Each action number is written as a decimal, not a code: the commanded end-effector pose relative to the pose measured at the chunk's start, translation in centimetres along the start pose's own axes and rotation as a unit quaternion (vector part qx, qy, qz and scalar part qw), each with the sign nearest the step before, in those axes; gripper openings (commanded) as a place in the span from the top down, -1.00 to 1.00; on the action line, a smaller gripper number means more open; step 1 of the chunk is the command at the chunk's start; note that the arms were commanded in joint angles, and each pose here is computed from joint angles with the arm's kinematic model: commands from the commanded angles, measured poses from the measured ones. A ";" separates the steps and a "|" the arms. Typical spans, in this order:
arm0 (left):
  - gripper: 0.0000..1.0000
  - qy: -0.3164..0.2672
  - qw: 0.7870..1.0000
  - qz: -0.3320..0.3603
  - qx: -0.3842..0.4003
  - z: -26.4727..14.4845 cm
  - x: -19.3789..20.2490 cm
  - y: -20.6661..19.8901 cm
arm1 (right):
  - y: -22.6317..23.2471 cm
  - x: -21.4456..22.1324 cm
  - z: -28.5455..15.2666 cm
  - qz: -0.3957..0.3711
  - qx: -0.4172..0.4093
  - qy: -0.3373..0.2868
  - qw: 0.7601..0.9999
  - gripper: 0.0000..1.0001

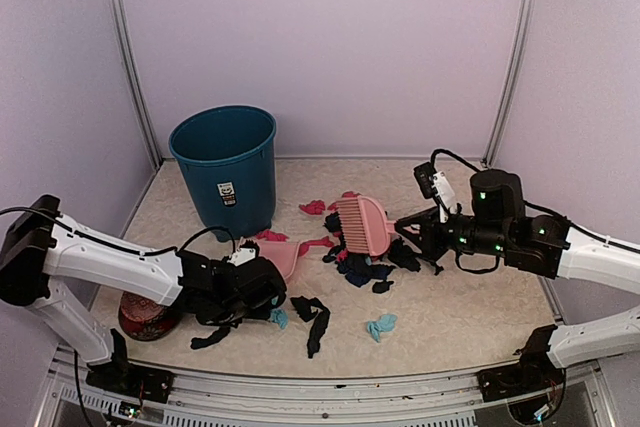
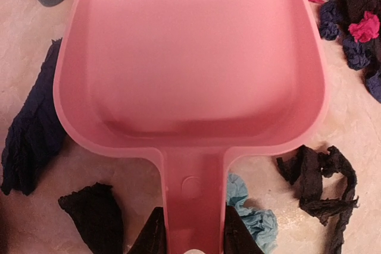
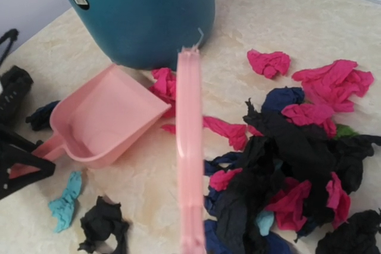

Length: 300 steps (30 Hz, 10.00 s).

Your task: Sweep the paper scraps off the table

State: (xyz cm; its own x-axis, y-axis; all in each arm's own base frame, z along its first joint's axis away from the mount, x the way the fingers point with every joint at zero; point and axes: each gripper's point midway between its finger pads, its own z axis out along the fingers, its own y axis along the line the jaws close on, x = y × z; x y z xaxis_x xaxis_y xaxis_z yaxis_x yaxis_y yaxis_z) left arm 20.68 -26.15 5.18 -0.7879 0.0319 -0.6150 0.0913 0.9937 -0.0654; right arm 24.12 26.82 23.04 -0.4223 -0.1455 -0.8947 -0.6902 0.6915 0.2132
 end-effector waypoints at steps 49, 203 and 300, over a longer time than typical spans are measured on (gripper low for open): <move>1.00 -0.207 0.941 0.100 0.249 -23.0 -11.5 2.0 | 22.9 4.4 19.7 0.257 -0.297 0.163 0.905 1.00; 1.00 -0.184 0.931 0.100 0.298 -18.5 -11.7 1.1 | -8.8 2.0 5.1 0.069 0.146 0.171 0.972 1.00; -0.59 -0.050 0.966 0.190 0.167 -4.1 2.4 -7.7 | -8.1 -2.4 -2.3 0.150 0.112 -0.016 0.982 1.00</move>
State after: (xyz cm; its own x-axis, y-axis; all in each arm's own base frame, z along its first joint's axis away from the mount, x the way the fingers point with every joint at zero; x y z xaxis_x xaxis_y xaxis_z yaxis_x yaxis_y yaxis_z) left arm 15.77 -33.17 5.46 -0.6156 0.4736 -0.6298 0.5972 0.8018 0.0191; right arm 29.06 20.34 23.62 -0.5991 0.0882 -0.7958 -0.3867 0.8384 0.3840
